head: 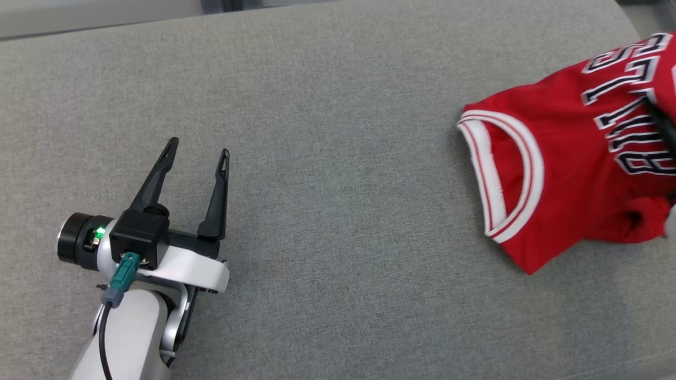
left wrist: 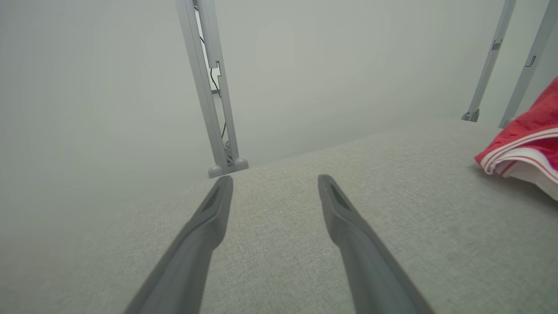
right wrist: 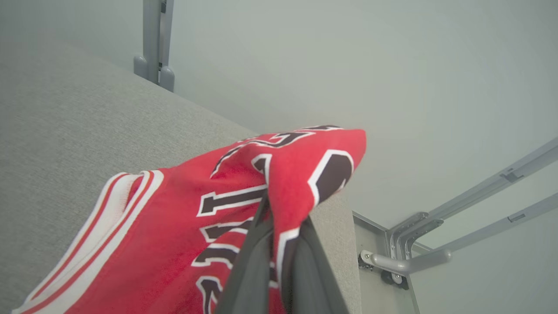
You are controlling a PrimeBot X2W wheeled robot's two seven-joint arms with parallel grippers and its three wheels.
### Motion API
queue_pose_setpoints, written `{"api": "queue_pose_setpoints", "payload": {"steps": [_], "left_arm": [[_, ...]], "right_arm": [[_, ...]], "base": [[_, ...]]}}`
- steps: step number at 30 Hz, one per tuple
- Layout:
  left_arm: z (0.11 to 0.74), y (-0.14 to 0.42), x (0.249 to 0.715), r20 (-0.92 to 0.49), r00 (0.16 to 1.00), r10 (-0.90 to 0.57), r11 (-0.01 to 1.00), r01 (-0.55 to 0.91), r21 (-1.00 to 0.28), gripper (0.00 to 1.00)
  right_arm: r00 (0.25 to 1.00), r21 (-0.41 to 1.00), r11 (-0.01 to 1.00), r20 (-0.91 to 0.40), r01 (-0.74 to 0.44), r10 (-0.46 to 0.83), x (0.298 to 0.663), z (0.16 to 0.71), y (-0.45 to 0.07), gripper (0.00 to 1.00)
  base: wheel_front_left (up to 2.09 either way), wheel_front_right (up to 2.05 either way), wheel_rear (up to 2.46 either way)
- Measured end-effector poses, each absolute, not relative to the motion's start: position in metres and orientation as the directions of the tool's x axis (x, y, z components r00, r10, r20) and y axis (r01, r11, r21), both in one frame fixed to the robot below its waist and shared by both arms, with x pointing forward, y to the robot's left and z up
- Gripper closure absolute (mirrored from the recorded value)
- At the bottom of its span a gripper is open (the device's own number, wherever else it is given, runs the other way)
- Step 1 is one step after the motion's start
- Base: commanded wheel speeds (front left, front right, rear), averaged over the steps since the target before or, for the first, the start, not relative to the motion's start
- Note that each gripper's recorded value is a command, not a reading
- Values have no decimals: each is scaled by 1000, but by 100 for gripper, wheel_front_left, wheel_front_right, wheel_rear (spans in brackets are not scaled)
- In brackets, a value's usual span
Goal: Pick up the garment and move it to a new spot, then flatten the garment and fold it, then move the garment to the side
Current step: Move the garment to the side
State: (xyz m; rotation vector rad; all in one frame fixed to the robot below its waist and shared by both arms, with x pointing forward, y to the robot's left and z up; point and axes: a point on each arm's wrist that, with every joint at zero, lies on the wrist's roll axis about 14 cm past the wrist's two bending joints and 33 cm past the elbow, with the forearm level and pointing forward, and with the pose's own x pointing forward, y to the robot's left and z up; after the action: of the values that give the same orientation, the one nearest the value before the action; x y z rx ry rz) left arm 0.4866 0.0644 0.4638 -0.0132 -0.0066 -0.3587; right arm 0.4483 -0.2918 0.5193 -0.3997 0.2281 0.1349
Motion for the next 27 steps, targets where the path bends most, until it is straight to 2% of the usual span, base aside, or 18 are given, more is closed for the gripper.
{"api": "queue_pose_setpoints", "payload": {"steps": [4,14,15,16,17,18,27], "left_arm": [[454,63,489,-12,935,-354,935,354,-21,0],[434,72,497,-43,940,-337,941,336,-28,0],[433,72,499,-43,941,-337,942,336,-26,0],[432,72,499,-43,940,-337,941,336,-28,0],[431,72,499,-46,940,-338,941,337,-28,0],[430,71,500,-47,939,-340,940,339,-28,0],[434,71,502,-38,938,-345,938,345,-17,0]], "right_arm": [[952,-368,924,-305,-101,-18,451,496,-331,100],[884,-346,938,-443,-14,-151,440,430,-371,100],[888,-333,943,-435,-6,-148,440,427,-369,95],[891,-324,946,-429,1,-148,441,424,-368,73],[893,-322,947,-424,6,-149,441,422,-367,47],[903,-321,947,-402,18,-153,443,424,-367,0],[947,-259,952,-230,163,-225,445,440,-370,0]], "base": [[0,0,0],[0,0,0],[0,0,0],[0,0,0],[0,0,0],[0,0,0],[0,0,0]]}}
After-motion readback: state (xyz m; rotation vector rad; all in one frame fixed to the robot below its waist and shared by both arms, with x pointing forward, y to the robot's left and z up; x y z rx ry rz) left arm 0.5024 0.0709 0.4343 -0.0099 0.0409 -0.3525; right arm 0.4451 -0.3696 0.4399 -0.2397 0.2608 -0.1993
